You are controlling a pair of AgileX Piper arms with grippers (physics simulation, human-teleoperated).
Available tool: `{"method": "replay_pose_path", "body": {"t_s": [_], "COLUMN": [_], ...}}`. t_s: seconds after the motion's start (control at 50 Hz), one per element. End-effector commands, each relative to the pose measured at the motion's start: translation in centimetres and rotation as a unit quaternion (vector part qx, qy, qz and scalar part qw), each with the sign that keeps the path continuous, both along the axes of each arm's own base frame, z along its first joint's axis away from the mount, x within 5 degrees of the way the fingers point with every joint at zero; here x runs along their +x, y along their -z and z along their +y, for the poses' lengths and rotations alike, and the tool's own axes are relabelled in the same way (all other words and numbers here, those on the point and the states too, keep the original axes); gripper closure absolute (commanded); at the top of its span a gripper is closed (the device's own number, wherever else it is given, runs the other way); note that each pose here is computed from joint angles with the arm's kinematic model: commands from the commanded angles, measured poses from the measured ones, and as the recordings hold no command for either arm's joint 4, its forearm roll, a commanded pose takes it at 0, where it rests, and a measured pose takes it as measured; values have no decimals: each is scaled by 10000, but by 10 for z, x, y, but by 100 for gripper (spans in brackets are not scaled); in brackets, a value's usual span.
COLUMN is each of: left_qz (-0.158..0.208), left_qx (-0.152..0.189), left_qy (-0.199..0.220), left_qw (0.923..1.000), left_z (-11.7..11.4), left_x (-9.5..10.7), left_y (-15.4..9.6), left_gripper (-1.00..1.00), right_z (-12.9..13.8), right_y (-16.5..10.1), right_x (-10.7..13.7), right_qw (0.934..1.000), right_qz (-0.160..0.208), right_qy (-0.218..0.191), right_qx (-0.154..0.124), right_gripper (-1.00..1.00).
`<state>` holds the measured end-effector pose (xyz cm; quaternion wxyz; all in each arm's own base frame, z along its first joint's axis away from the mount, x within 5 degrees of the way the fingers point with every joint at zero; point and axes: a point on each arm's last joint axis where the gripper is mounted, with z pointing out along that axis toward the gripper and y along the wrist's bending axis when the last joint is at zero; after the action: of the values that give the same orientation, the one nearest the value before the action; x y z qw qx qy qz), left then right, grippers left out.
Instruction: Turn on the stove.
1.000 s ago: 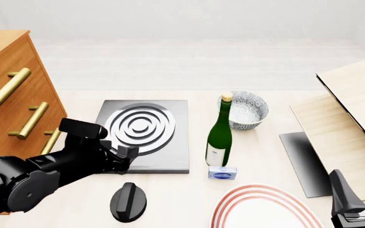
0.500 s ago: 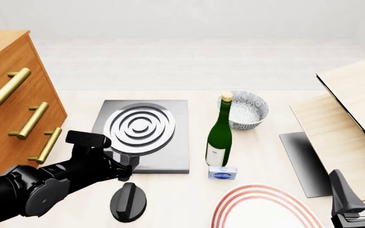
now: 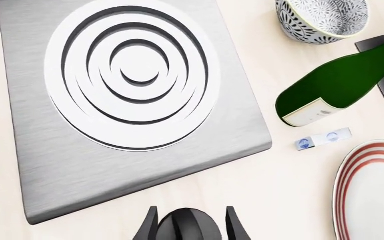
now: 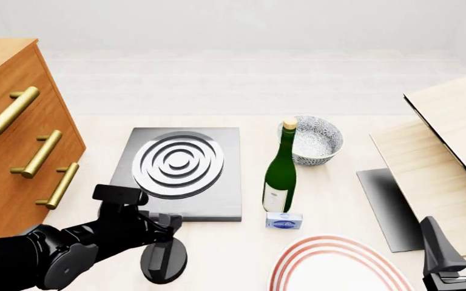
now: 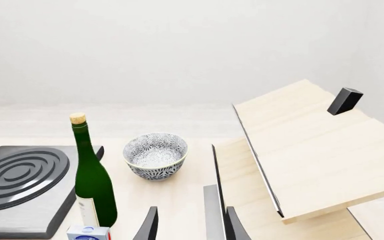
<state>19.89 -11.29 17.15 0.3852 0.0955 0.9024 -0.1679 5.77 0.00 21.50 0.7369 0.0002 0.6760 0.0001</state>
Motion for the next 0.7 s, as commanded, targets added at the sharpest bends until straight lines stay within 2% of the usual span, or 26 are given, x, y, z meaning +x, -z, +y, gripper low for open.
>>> {"method": "replay_pose_path", "body": {"t_s": [0.02,0.7], "left_qz": [96,417], "left_qx": [36,100], "left_qy": [29,55], "left_qw": [9999,9991], "left_z": [-1,-6], "left_x": [-2,-5], "left_y": [10,39], "left_gripper": [-100,-100], "right_z": [0,0], "right_y": [0,0], "right_x": [0,0], "right_qw": [10000,10000], "right_qz": [0,-1], "right_qy": [0,1], "right_qx": [-1,0], "right_gripper": [-100,-100]}}
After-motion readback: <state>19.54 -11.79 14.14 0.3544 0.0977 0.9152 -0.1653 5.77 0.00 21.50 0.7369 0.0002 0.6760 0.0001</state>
